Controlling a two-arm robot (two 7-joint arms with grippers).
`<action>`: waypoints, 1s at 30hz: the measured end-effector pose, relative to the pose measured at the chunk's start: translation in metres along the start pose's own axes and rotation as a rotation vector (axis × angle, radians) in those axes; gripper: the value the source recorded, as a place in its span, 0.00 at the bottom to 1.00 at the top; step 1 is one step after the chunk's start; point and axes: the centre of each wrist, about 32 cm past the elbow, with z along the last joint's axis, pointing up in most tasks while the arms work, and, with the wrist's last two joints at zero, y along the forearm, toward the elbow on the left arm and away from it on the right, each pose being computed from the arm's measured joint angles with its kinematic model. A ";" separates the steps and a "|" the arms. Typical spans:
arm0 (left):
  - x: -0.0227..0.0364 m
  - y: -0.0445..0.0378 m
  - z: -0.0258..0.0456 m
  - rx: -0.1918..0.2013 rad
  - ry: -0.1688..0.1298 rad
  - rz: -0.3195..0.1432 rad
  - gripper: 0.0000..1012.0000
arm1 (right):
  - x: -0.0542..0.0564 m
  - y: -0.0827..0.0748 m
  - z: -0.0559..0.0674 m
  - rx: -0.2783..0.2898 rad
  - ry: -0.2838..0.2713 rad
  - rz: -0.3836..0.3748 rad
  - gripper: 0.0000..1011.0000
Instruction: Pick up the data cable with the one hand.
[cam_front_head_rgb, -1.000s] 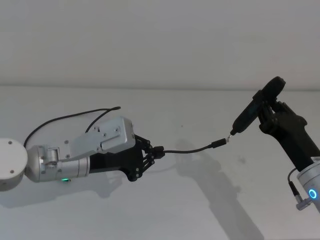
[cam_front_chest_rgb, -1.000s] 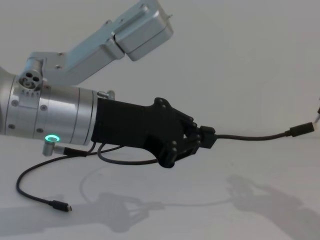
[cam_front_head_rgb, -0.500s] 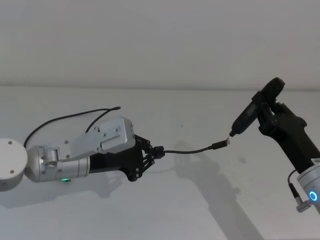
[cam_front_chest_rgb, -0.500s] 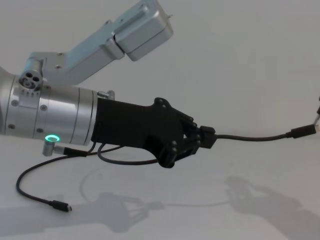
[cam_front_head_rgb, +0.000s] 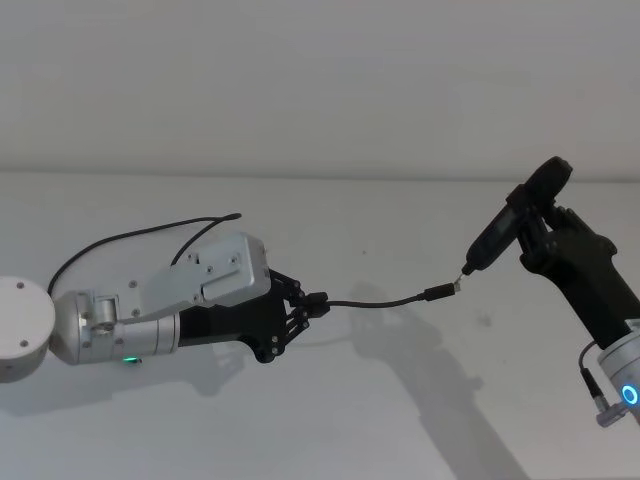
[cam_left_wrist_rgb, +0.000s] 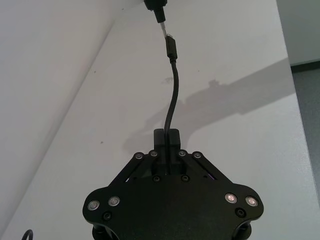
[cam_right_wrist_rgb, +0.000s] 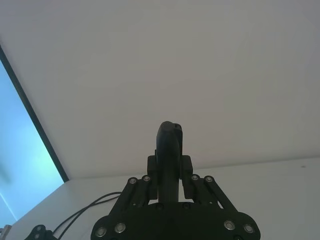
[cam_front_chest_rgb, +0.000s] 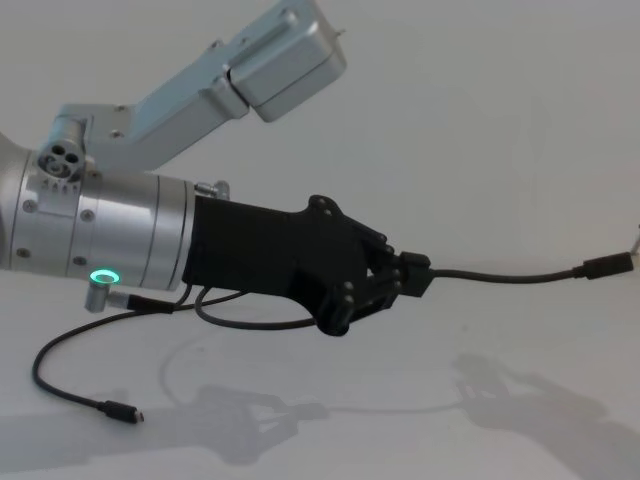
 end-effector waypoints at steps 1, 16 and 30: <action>0.0000 0.0000 0.0000 0.000 0.000 0.000 0.05 | 0.000 0.000 0.000 0.000 -0.001 0.000 0.27; 0.0000 0.0000 0.0000 0.000 0.000 0.000 0.05 | 0.001 0.000 0.000 0.001 -0.004 -0.004 0.27; 0.0000 0.0000 0.0000 0.000 0.000 0.000 0.05 | 0.002 0.000 0.000 0.001 -0.005 -0.006 0.27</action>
